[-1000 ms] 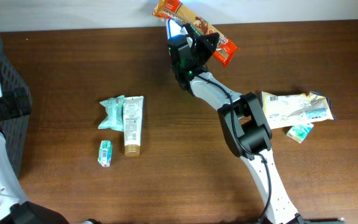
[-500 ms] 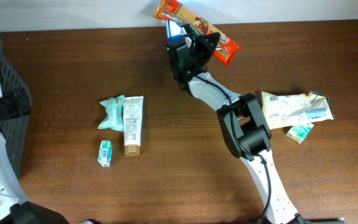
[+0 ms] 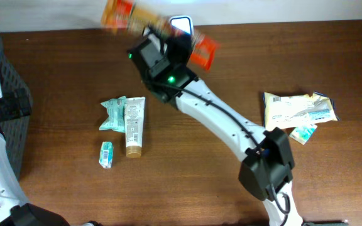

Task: Scan the item barcode
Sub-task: 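Carry the spaghetti pack right and drop it by the snack bag, then move the right gripper to the white tube and grasp it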

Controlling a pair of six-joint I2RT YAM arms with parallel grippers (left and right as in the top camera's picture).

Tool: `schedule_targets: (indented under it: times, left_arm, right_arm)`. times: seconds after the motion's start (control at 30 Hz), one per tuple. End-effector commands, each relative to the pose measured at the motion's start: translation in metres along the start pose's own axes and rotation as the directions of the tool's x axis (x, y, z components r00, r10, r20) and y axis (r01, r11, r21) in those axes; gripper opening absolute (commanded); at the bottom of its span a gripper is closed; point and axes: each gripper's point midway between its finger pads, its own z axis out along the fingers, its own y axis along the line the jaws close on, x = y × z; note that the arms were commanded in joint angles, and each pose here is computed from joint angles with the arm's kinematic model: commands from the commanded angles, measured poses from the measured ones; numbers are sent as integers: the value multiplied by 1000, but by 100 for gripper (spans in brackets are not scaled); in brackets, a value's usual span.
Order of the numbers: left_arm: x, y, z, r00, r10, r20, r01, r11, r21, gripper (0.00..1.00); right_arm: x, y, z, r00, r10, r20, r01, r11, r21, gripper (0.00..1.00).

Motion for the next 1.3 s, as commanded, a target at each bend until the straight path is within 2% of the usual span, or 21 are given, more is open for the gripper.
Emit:
schedule_targets:
  times: [0.0, 0.03, 0.07, 0.13, 0.23, 0.3, 0.4, 0.43, 0.53, 0.63, 0.67, 0.7, 0.73, 0.77, 0.8, 0.9, 0.97, 1.0, 1.1, 1.17, 1.27]
  left_arm:
    - [-1, 0, 1, 1000, -4, 2, 4, 1000, 9, 99]
    - [-1, 0, 1, 1000, -5, 2, 5, 1000, 9, 99]
    - [-1, 0, 1, 1000, -5, 2, 5, 1000, 9, 99]
    - [-1, 0, 1, 1000, -5, 2, 5, 1000, 9, 99]
    - [-1, 0, 1, 1000, -5, 2, 5, 1000, 9, 99]
    - [-1, 0, 1, 1000, -5, 2, 5, 1000, 9, 99]
    - [-1, 0, 1, 1000, -4, 2, 4, 1000, 9, 99]
    - [-1, 0, 1, 1000, -5, 2, 5, 1000, 9, 99]
    - [-1, 0, 1, 1000, -5, 2, 5, 1000, 9, 99]
    - [-1, 0, 1, 1000, -5, 2, 5, 1000, 9, 99]
    - [-1, 0, 1, 1000, -5, 2, 5, 1000, 9, 99]
    - [-1, 0, 1, 1000, -4, 2, 4, 1000, 9, 99]
    - [-1, 0, 1, 1000, -4, 2, 4, 1000, 9, 99]
    - [-1, 0, 1, 1000, -5, 2, 5, 1000, 8, 99]
    - [-1, 0, 1, 1000, -5, 2, 5, 1000, 9, 99]
    - [-1, 0, 1, 1000, -5, 2, 5, 1000, 9, 99]
    - [-1, 0, 1, 1000, -4, 2, 4, 1000, 9, 99]
    - [-1, 0, 1, 1000, -5, 2, 5, 1000, 9, 99]
    - [-1, 0, 1, 1000, -4, 2, 4, 1000, 9, 99]
    - [-1, 0, 1, 1000, -5, 2, 5, 1000, 9, 99]
    - [-1, 0, 1, 1000, -5, 2, 5, 1000, 9, 99]
  right_arm:
    - [-37, 50, -46, 951, 280, 131, -216, 904, -369, 4]
    - [-34, 59, -59, 939, 328, 103, -247, 852, -461, 4]
    - [-30, 70, -84, 924, 379, 62, -267, 751, -604, 4]
    - [-14, 65, -110, 908, 420, -4, -294, 630, -719, 4]
    - [44, 33, -98, 860, 461, -217, -471, 557, -684, 4]
    - [112, 16, -67, 757, 466, -459, -654, 528, -542, 4]
    - [235, -2, -20, 469, 484, -739, -809, 570, -140, 4]
    - [279, -2, -6, 366, 487, -793, -815, 579, -20, 4]
    - [371, 17, 15, 161, 459, -874, -788, 593, 167, 4]
    - [426, 39, 26, 21, 453, -891, -788, 556, 264, 5]
    - [439, 42, 28, -16, 459, -888, -789, 540, 293, 10]
    - [445, 41, 29, -40, 466, -884, -797, 519, 310, 24]
    - [447, 42, 33, -62, 477, -877, -814, 484, 321, 48]
    - [445, 40, 37, -74, 489, -869, -834, 448, 323, 68]
    - [441, 39, 39, -72, 492, -868, -846, 431, 315, 72]
    - [420, 20, 39, -65, 510, -858, -884, 369, 286, 73]
    - [385, -5, 35, -36, 535, -844, -931, 289, 223, 73]
    - [360, -16, 32, 12, 536, -844, -963, 234, 135, 73]
    - [239, -37, 12, 322, 563, -761, -928, 28, -372, 73]
    - [173, -30, 1, 431, 599, -675, -838, -11, -545, 78]
    - [102, 8, -12, 465, 590, -660, -798, -42, -601, 90]
